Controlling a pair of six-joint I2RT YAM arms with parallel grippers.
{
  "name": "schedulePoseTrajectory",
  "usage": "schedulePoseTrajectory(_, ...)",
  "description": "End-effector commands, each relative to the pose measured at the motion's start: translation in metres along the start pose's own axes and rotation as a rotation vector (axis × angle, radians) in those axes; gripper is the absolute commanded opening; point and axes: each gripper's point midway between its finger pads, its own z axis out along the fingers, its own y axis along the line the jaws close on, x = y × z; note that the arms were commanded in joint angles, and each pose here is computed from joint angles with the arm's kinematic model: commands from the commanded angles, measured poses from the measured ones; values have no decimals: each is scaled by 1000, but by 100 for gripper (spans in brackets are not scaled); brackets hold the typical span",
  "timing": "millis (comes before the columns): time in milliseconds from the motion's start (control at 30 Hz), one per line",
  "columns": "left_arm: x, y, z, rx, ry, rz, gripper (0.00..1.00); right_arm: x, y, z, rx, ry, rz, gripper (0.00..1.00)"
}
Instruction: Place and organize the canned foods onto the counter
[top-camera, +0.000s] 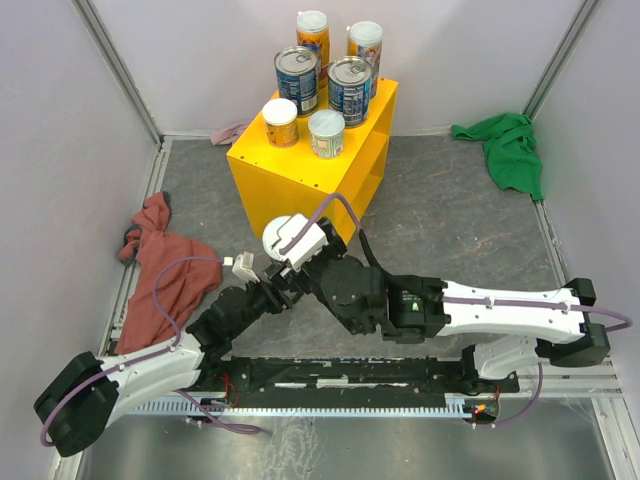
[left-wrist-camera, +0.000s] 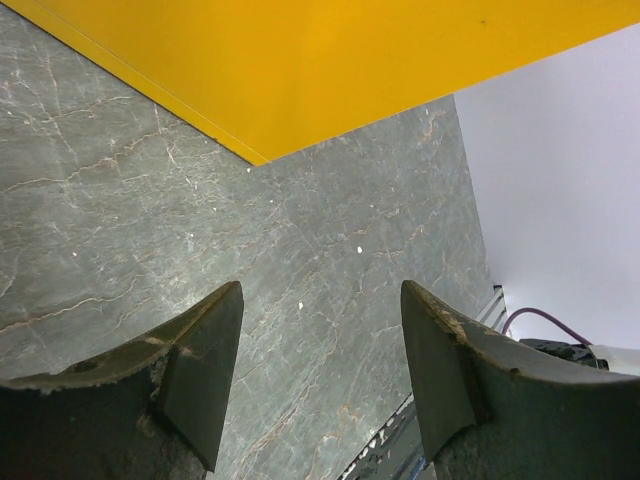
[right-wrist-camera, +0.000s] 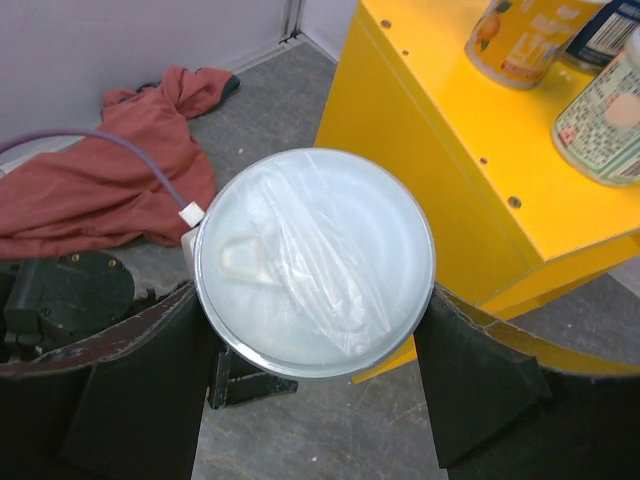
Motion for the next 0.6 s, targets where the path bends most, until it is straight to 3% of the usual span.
schedulePoseTrajectory(0, 4, 2, -3, 9, 5, -42, 71, -62, -32, 0, 57, -121, 97, 5)
schedulePoseTrajectory(567, 8, 4, -2, 12, 17, -48, 71, -94, -78, 48, 110, -149, 159, 2)
